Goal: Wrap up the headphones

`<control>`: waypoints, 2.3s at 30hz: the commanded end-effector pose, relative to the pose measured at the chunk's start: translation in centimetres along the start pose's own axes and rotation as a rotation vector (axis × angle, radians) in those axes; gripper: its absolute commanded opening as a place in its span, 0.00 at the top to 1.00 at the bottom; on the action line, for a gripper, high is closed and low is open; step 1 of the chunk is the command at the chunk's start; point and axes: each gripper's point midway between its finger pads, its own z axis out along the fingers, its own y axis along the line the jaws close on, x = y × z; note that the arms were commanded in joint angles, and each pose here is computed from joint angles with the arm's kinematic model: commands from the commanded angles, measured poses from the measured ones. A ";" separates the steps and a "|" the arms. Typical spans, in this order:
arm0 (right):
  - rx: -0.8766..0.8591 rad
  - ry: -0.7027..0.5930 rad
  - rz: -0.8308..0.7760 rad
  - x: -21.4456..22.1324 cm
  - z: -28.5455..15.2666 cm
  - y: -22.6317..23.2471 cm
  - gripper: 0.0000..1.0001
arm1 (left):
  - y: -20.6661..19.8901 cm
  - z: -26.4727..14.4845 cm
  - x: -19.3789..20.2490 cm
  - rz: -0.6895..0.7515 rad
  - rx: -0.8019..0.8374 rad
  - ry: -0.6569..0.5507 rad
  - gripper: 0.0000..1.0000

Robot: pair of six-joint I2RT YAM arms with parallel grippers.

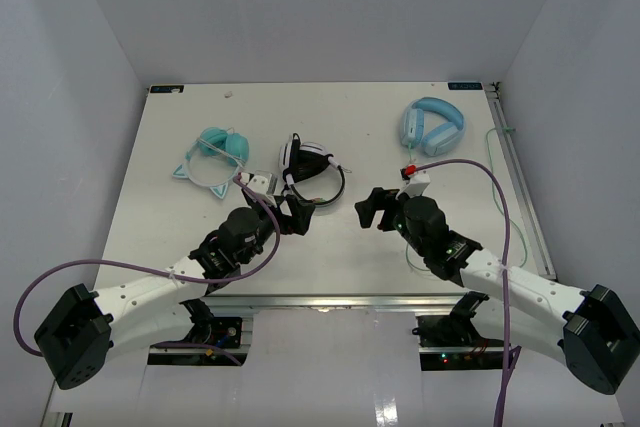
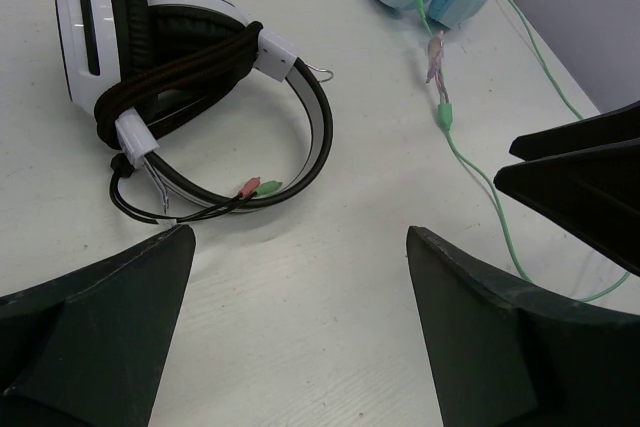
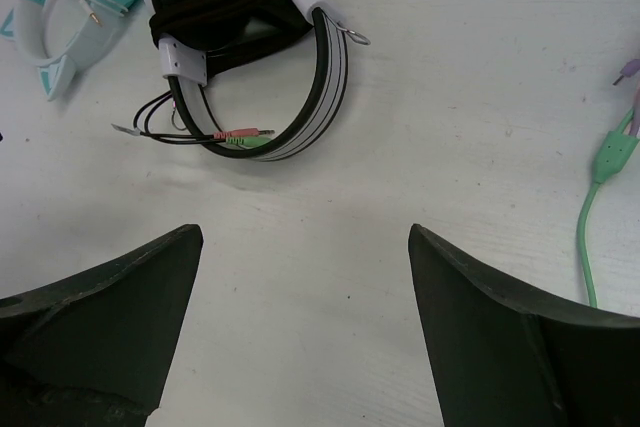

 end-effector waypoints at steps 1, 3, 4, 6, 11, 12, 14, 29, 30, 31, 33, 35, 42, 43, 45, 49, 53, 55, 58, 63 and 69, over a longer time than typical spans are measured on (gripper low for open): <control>-0.012 -0.067 -0.003 -2.6 -0.1 0.9 0.10 | -0.4 0.0 -1.3 -0.009 0.008 -0.035 0.02; 0.020 -0.062 -0.014 -3.1 -0.3 0.6 0.10 | -0.4 -0.1 -1.3 -0.014 0.007 -0.036 0.02; 0.041 -0.067 -0.030 -3.6 -0.4 0.3 0.10 | -0.4 -0.1 -1.3 -0.016 0.010 -0.041 0.02; 0.085 -0.089 -0.069 -4.9 -0.6 -0.2 0.10 | -0.4 -0.1 -1.2 -0.018 0.012 -0.044 0.02; 0.272 -0.175 -0.223 -11.3 -0.7 -2.1 0.09 | -0.5 0.2 -0.9 -0.026 0.010 -0.022 0.02; 0.325 -0.172 -0.226 -12.5 -0.4 -3.3 0.08 | -0.5 0.2 -0.9 -0.028 0.011 -0.024 0.02; 0.373 -0.131 -0.238 -14.2 1.3 -4.3 0.08 | -0.4 0.2 -0.8 -0.031 0.005 -0.024 0.02; 0.612 0.100 -0.289 -16.8 15.0 -17.2 0.06 | -0.1 0.2 -0.4 -0.047 -0.013 -0.010 0.02; 0.616 0.110 -0.289 -16.6 15.8 -17.8 0.06 | -0.1 0.2 -0.4 -0.050 -0.011 -0.009 0.02; 0.617 0.123 -0.291 -16.3 16.8 -18.4 0.06 | -0.2 0.2 -0.4 -0.052 -0.006 -0.007 0.02; 0.633 0.162 -0.302 -15.0 18.2 -20.1 0.06 | -0.6 0.3 -0.3 -0.055 0.010 0.002 0.02; 0.640 0.171 -0.314 -14.9 19.0 -20.9 0.06 | -0.8 0.4 0.0 -0.056 0.017 0.015 0.02; 0.666 0.225 -0.384 -13.5 20.7 -22.8 0.05 | -0.8 0.4 -0.2 -0.057 0.015 0.012 0.02; 0.666 0.232 -0.393 -13.3 20.9 -23.0 0.05 | -0.8 0.4 -0.3 -0.057 0.014 0.010 0.02; 0.660 0.242 -0.404 -13.0 21.3 -23.2 0.03 | -0.7 0.3 -0.3 -0.055 0.012 0.005 0.02; 0.620 0.271 -0.393 -11.5 22.1 -23.1 0.01 | -0.8 0.4 -0.3 -0.051 0.017 0.005 0.02; 0.581 0.285 -0.355 -10.4 22.4 -22.6 0.17 | -0.9 0.5 -0.1 -0.051 0.021 0.013 0.03; 0.573 0.285 -0.343 -10.4 22.0 -22.3 0.34 | -1.2 0.4 -0.1 -0.054 0.037 0.015 0.06; 0.531 0.252 -0.325 -12.1 20.9 -20.7 0.60 | -1.5 0.1 -0.5 -0.055 0.054 0.009 0.10; 0.278 0.189 -0.239 -16.5 17.4 -13.3 0.92 | -3.3 -1.4 -3.5 -0.126 0.137 -0.059 0.10; -0.281 0.108 -0.084 -20.4 8.6 0.9 0.92 | -8.3 -4.8 -11.7 -0.159 0.350 -0.189 0.10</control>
